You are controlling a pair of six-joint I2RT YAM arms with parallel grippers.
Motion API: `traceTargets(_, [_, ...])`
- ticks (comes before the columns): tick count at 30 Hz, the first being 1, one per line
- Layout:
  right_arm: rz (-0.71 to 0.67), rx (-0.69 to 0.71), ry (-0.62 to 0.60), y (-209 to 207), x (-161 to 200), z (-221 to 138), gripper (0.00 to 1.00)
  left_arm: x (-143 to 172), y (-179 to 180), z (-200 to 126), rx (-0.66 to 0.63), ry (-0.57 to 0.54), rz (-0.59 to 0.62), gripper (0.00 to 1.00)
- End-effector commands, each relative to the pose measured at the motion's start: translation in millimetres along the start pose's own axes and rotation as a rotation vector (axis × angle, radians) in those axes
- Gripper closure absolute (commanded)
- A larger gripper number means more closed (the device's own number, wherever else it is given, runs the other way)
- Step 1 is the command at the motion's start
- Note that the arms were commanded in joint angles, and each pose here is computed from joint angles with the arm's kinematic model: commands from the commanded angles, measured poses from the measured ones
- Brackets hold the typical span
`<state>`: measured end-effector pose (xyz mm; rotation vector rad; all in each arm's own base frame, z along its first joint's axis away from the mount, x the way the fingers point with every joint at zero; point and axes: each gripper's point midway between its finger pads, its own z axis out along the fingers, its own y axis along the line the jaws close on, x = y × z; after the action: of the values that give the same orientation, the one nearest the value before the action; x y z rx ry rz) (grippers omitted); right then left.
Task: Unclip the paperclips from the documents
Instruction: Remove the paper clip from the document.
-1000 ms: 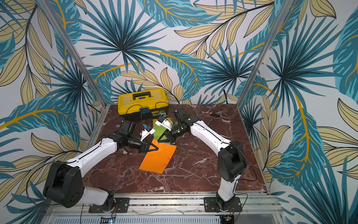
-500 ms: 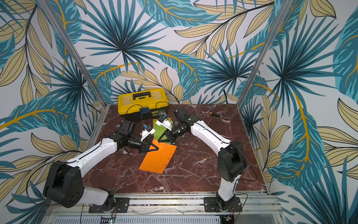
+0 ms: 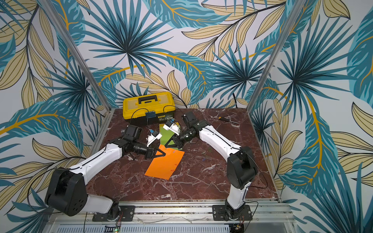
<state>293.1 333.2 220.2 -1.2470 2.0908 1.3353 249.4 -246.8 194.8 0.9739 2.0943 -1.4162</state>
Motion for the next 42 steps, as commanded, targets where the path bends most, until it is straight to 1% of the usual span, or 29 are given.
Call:
traceTargets(1, [-0.002, 0.039, -0.028, -3.2, -2.0, -14.3, 1.00, 0.5, -7.9, -1.9, 0.023, 0.001, 0.008, 1.00])
traceTargets(13, [0.003, 0.048, -0.038, -5.5, -1.8, -18.9, 1.00, 3.2, -5.6, -0.1, 0.027, 0.009, -0.002, 1.00])
traceTargets(17, [0.004, 0.052, -0.042, -6.7, -2.1, -20.0, 0.98, 4.3, -4.2, 0.7, 0.027, 0.013, -0.008, 1.00])
traceTargets(34, [0.006, 0.055, -0.052, -8.1, -3.5, -24.1, 0.97, 7.9, 0.7, 3.1, 0.021, 0.025, -0.023, 1.00])
traceTargets(37, [0.005, 0.056, -0.054, -8.4, -3.7, -24.9, 0.95, 8.0, 1.4, 3.2, 0.021, 0.026, -0.023, 1.00])
traceTargets(42, [0.002, 0.059, -0.057, -8.4, -4.7, -26.8, 0.95, 8.4, 1.5, 3.7, 0.020, 0.029, -0.024, 1.00])
